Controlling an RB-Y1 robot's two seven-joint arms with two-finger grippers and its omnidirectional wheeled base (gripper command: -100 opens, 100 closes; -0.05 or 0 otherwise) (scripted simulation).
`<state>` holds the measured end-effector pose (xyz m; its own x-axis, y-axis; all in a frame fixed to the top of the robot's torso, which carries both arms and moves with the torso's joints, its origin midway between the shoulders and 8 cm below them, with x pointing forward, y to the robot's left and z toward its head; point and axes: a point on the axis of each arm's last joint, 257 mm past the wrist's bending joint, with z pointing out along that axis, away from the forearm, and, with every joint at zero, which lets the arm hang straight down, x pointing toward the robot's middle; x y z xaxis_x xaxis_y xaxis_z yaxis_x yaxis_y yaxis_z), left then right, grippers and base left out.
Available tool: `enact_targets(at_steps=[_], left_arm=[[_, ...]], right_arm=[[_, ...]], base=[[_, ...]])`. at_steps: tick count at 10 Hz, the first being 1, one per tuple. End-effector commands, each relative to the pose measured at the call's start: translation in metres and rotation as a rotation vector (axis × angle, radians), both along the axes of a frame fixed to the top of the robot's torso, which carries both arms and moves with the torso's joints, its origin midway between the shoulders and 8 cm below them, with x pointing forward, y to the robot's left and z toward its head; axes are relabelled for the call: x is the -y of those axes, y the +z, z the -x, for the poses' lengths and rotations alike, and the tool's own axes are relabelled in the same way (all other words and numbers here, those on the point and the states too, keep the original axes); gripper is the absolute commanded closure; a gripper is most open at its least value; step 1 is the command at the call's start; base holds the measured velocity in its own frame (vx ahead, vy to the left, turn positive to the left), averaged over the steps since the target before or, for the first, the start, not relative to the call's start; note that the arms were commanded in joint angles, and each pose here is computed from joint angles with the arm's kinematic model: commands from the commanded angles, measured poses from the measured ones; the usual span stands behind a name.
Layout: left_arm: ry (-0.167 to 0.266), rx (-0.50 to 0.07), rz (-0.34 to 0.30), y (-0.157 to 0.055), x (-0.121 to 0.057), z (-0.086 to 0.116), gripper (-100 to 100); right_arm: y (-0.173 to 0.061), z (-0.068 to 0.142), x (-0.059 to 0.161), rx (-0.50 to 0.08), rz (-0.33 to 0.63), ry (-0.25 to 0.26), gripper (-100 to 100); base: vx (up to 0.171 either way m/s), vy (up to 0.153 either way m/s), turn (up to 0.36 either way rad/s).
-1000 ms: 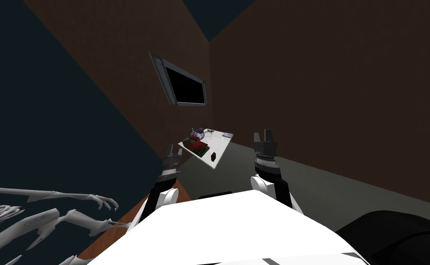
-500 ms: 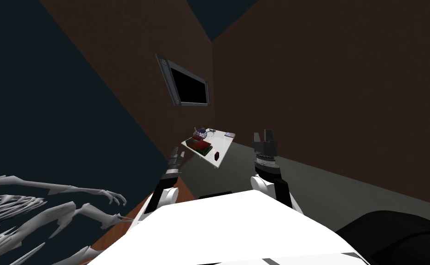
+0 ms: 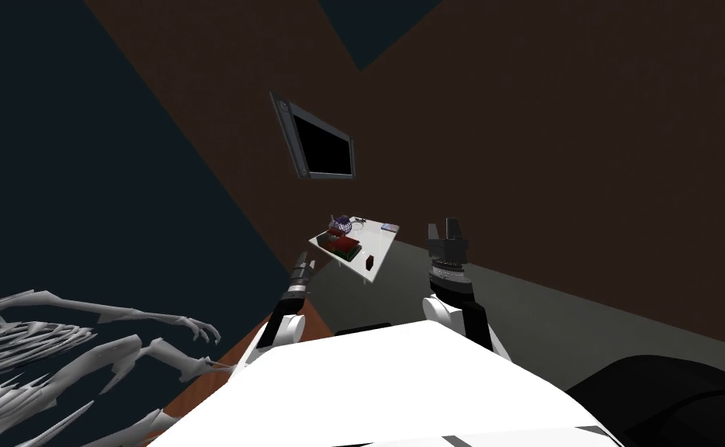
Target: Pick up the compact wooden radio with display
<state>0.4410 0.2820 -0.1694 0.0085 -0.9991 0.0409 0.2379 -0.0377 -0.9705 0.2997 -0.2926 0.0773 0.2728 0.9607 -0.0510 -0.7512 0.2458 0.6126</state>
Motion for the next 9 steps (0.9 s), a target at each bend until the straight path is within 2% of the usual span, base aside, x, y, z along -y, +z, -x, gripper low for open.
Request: enact_targets(at_steps=[1,6,9], left_arm=[[0.002,-0.028,0.001,-0.013,-0.002,-0.003,-100],[-0.004,-0.181,0.004,-0.077,0.0,-0.019,-100],[-0.014,-0.267,0.01,-0.111,0.006,-0.026,-100]], right_arm=[[0.0,0.0,0.0,0.0,0.0,0.0,0],[0.0,0.0,0.0,0.0,0.0,0.0,0],[0.0,0.0,0.0,0.0,0.0,0.0,0]], base=[[0.002,0.055,0.001],[0.009,0.053,-0.011],[0.025,0.02,-0.048]])
